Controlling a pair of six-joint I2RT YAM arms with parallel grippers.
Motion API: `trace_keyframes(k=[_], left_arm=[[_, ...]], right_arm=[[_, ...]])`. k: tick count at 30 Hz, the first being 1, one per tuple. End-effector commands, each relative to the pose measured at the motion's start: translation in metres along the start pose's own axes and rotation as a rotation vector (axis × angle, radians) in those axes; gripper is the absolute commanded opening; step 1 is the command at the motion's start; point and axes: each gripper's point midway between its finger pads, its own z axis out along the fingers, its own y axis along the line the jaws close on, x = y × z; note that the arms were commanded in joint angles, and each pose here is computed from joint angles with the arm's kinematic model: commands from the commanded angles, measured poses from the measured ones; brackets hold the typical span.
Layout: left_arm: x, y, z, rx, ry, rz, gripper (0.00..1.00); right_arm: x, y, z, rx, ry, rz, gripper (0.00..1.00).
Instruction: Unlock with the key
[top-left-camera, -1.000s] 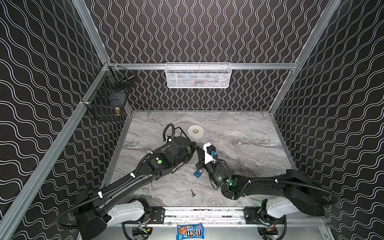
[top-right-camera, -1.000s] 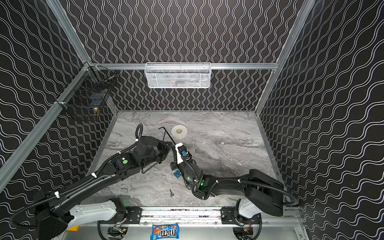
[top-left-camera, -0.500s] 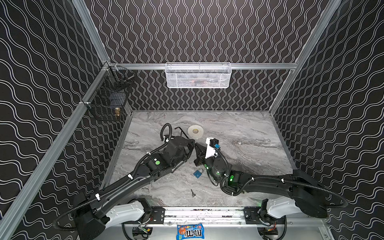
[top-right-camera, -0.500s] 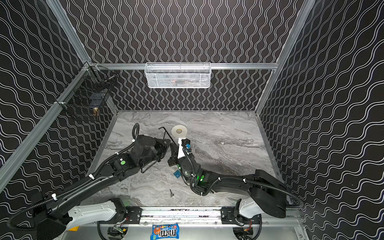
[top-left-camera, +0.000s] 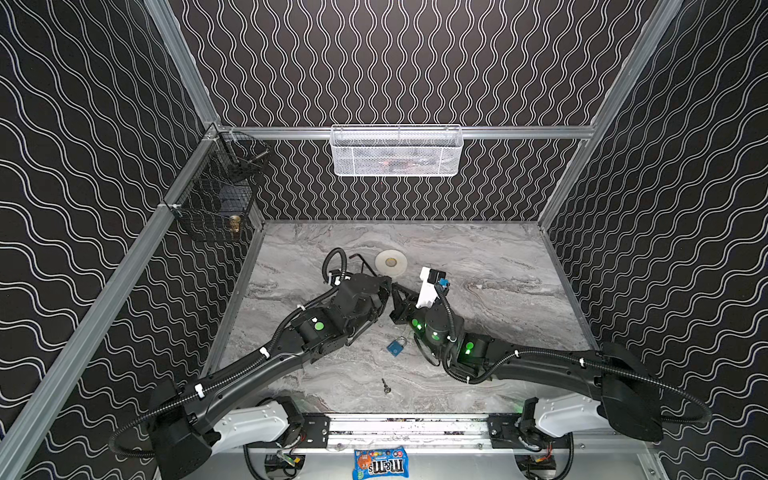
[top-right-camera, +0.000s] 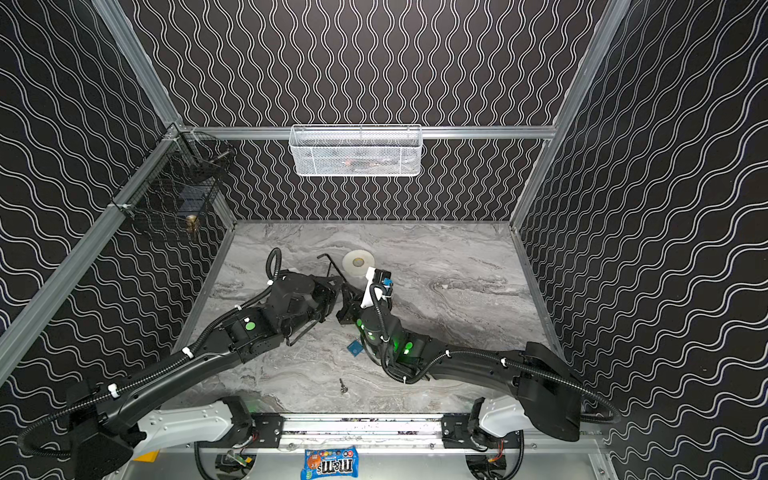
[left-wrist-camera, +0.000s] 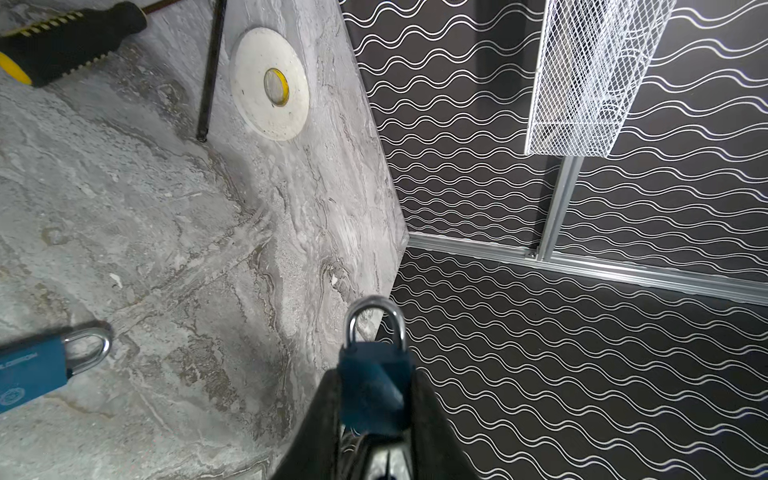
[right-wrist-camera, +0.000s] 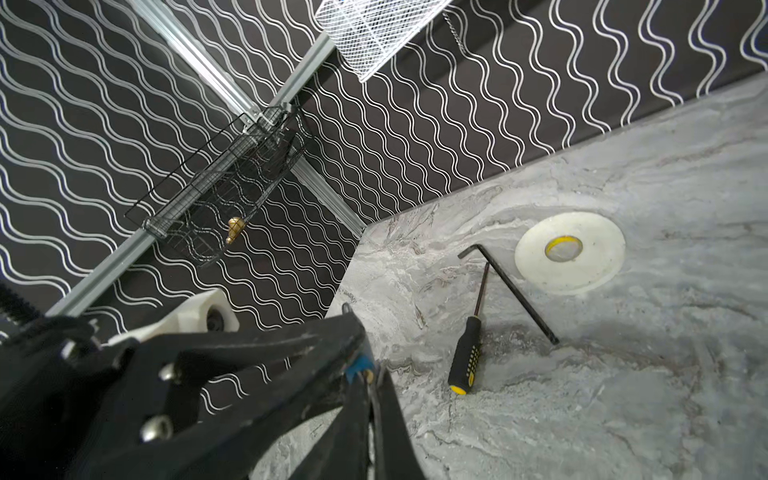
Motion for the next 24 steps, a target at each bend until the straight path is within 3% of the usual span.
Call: trace_keyframes(k=[1,13,21,24], left_arm=[[0.046,-0.022,-0.003,0.086,0.231,-0.078,0.00],[0.054,-0.012,-0.001,0.062,0.241,-0.093,0.00],[0.045,-0.003,0.000,0.023,0.192,-0.049,0.00],[0.040,0.006,0.000,-0.009,0.163,-0.029,0.00]], right_arm=[[-0.005,0.026,-0.002,-0.093,0.028,0.160,0.00],[-0.033,0.025,-0.011,-0.088,-0.057,0.329,0.00],[-0.041,0.028,-0.019,-0.111,-0.079,0.251,0.00],[-0.041,0.022,-0.023,-0.098,-0.081,0.215,0.06]])
